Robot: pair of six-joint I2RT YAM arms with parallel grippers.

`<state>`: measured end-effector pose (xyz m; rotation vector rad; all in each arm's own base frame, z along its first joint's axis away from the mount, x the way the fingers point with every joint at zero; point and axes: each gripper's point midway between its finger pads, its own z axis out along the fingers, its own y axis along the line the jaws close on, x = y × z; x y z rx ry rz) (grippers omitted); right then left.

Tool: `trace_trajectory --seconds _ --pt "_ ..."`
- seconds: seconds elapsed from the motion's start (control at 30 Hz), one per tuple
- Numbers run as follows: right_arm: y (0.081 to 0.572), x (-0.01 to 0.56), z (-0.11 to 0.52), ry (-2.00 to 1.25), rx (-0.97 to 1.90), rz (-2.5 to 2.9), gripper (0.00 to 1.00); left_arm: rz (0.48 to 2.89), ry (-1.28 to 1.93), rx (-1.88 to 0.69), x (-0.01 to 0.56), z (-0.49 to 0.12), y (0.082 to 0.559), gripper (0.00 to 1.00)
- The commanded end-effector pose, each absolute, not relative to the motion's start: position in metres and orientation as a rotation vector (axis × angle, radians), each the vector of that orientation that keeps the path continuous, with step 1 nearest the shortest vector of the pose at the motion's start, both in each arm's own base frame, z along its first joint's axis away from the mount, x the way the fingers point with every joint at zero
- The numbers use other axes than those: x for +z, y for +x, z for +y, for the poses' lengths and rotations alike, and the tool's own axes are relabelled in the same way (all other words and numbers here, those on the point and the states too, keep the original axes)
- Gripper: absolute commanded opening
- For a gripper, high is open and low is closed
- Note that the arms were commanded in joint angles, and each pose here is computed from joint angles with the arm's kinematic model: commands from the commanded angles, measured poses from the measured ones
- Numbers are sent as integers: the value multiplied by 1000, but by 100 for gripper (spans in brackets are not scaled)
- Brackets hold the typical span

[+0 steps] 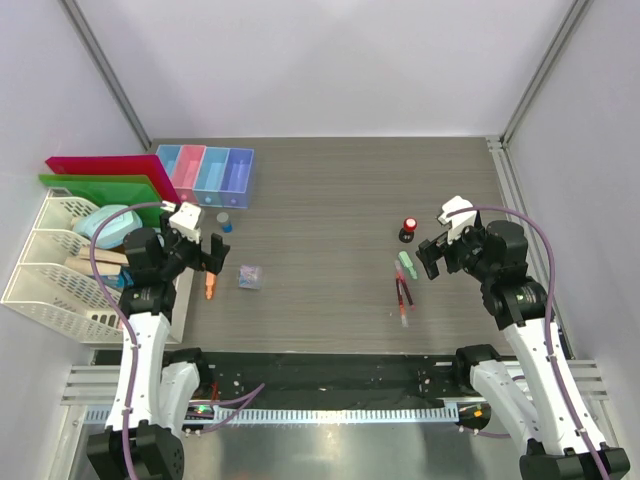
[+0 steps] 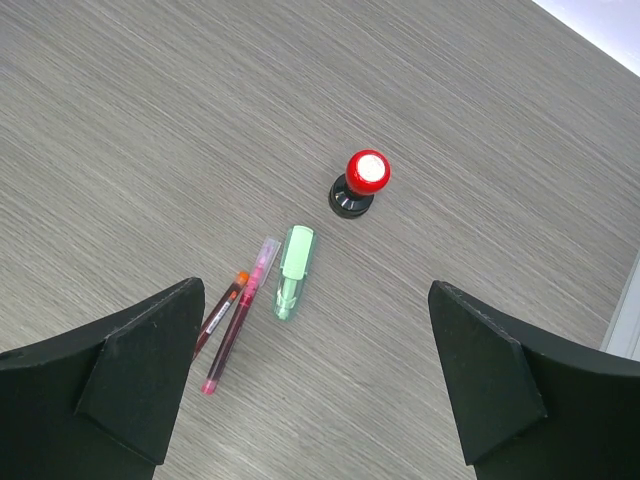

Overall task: Sort the stationery into containers
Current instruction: Move the storage box to the center of the board.

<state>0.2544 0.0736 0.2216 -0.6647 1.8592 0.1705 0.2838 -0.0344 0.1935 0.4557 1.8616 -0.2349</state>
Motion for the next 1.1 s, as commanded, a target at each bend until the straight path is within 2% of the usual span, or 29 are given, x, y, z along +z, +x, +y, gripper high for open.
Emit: trace_trajectory --seconds 0.0,0.4,0.57,0.83,1.07 --pt "258 235 74 -641 165 1810 100 1829 452 -249 200 -36 286 100" --pt "259 237 72 -647 143 1795 100 1838 382 -242 198 -31 293 100" --pt "267 233 68 -625 124 1813 100 1828 361 -361 200 -45 311 100" --pt "277 221 67 -616 126 1869 100 1874 412 -295 207 -62 371 100" --pt "284 211 65 -613 116 1903 99 1876 357 -283 217 -75 459 100"
